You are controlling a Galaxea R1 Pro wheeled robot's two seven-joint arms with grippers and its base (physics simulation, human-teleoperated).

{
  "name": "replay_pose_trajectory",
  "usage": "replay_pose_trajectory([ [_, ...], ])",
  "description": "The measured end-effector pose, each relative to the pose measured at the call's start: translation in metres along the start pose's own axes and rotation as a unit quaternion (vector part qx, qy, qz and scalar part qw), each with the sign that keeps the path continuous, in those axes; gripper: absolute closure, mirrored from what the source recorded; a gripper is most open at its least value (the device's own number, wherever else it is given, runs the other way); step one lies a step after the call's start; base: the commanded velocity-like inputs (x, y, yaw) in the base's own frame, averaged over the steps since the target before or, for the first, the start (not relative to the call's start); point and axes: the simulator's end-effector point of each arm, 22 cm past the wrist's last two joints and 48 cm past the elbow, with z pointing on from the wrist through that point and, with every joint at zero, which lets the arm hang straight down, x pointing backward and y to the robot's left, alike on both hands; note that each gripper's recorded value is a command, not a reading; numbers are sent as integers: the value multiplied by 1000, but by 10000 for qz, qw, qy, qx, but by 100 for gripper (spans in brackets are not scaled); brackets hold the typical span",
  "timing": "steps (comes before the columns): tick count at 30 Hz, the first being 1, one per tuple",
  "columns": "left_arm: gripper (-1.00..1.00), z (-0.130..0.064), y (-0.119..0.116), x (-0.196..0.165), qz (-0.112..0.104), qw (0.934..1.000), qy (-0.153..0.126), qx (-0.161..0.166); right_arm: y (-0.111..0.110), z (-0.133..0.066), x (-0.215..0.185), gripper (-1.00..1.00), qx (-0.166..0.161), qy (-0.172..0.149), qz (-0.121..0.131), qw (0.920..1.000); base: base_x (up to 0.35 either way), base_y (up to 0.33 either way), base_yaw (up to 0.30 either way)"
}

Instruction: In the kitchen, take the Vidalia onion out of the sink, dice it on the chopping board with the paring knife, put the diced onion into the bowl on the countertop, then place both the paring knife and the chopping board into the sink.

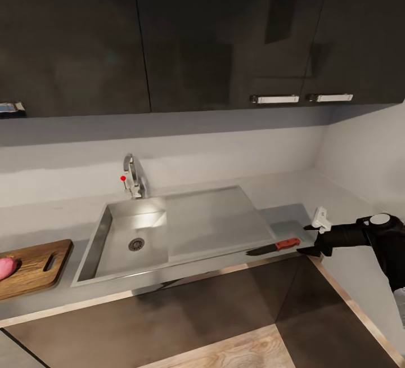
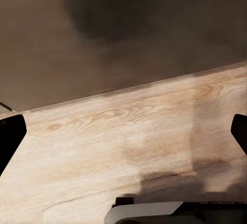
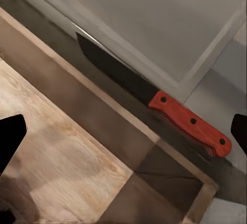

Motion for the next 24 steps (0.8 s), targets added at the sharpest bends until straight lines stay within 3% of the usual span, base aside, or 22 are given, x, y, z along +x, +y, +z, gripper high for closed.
replay_pose_trajectory([
  [7, -100, 0, 0, 0, 0, 10000, -3, 5, 17, 14, -2, -100, -248, 178, -249, 9992, 137, 0, 0],
  [16, -100, 0, 0, 0, 0, 10000, -3, 7, 31, 15, -2, -100, -545, 199, -357, 9977, 201, 0, 0],
  [24, -100, 0, 0, 0, 0, 10000, -2, 7, 33, 16, -2, -100, -605, 177, -497, 9968, 117, 0, 0],
])
